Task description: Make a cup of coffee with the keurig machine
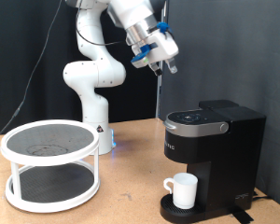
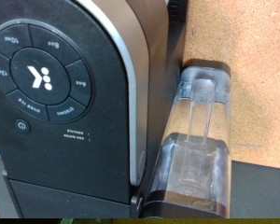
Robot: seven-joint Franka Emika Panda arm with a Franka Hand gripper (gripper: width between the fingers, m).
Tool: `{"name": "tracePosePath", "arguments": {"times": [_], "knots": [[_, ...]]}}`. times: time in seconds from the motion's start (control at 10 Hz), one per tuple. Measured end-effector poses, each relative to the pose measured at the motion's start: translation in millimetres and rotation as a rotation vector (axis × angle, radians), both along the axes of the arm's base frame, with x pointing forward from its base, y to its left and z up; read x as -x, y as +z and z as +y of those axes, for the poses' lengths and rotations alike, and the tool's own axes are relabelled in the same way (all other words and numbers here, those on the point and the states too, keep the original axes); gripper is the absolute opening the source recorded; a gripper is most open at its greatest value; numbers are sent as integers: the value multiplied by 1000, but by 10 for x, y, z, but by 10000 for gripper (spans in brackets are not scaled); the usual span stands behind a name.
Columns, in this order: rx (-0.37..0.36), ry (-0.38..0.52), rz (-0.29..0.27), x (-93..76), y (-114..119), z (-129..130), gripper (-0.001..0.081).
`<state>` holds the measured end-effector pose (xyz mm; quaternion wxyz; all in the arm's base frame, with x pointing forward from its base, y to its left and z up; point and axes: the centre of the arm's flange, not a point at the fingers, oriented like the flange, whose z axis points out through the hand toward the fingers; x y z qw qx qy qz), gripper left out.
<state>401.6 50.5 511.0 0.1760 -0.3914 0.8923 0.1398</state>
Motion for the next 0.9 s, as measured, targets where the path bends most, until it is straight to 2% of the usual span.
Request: {"name": "tracePosePath", "arguments": {"times": [0.1, 0.2, 0.4, 0.6, 0.9], "knots": [[-22, -9, -12, 1, 6, 7, 734], [10, 11, -9, 4, 11, 28, 734], [153, 61, 23, -55, 113, 202, 734], [253, 93, 55, -222, 204, 375, 734], [263, 173, 129, -551, 224, 414, 734]]}}
